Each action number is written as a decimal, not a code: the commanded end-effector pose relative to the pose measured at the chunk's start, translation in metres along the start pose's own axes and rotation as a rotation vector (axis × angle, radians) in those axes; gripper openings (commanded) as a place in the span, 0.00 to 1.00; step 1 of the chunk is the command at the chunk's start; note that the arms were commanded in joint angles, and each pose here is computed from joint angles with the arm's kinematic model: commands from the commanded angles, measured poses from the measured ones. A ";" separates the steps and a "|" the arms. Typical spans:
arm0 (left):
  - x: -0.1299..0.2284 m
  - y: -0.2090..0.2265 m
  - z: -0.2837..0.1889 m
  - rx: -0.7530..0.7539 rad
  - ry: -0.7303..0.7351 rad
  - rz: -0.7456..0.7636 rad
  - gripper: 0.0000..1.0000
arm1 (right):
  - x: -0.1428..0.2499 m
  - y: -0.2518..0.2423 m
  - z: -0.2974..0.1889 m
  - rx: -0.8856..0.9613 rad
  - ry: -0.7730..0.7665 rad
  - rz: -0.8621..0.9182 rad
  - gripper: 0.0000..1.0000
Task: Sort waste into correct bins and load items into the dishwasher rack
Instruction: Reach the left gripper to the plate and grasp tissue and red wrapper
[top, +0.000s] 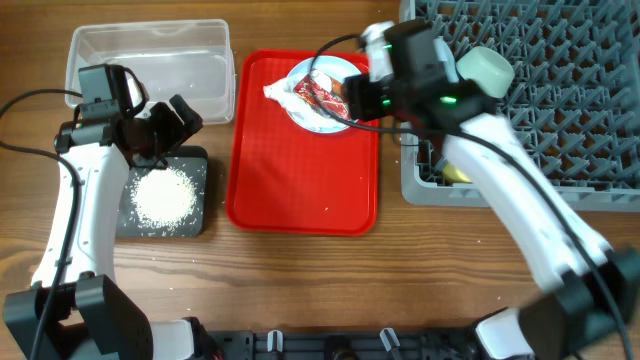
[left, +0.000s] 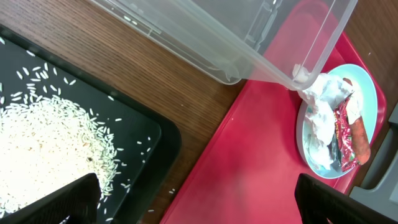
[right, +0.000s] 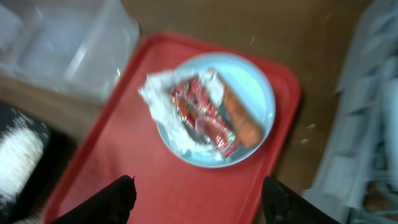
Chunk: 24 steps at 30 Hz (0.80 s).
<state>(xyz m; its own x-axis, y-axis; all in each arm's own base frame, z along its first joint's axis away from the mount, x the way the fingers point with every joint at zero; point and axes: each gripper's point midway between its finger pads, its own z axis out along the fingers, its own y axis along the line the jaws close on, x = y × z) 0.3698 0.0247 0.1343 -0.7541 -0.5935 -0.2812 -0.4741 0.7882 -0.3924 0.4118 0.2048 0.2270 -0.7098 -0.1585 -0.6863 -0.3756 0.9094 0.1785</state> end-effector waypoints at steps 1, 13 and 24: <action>-0.002 0.002 -0.001 -0.006 -0.006 -0.017 1.00 | -0.041 -0.018 -0.090 0.085 -0.219 0.035 0.84; 0.032 -0.163 -0.023 0.169 -0.110 0.249 0.98 | -0.010 -0.063 -0.137 0.260 -0.165 0.127 1.00; 0.054 -0.236 0.155 -0.038 0.109 0.173 0.88 | 0.010 -0.065 -0.136 0.268 -0.088 0.176 1.00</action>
<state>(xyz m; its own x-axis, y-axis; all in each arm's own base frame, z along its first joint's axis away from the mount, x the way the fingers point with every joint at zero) 0.5135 -0.2098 0.1162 -0.8463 -0.4252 -0.3210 -0.3190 0.8870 -0.3339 0.3478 0.0952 0.3052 -0.6867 0.0109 -0.7268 -0.1003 0.9889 0.1096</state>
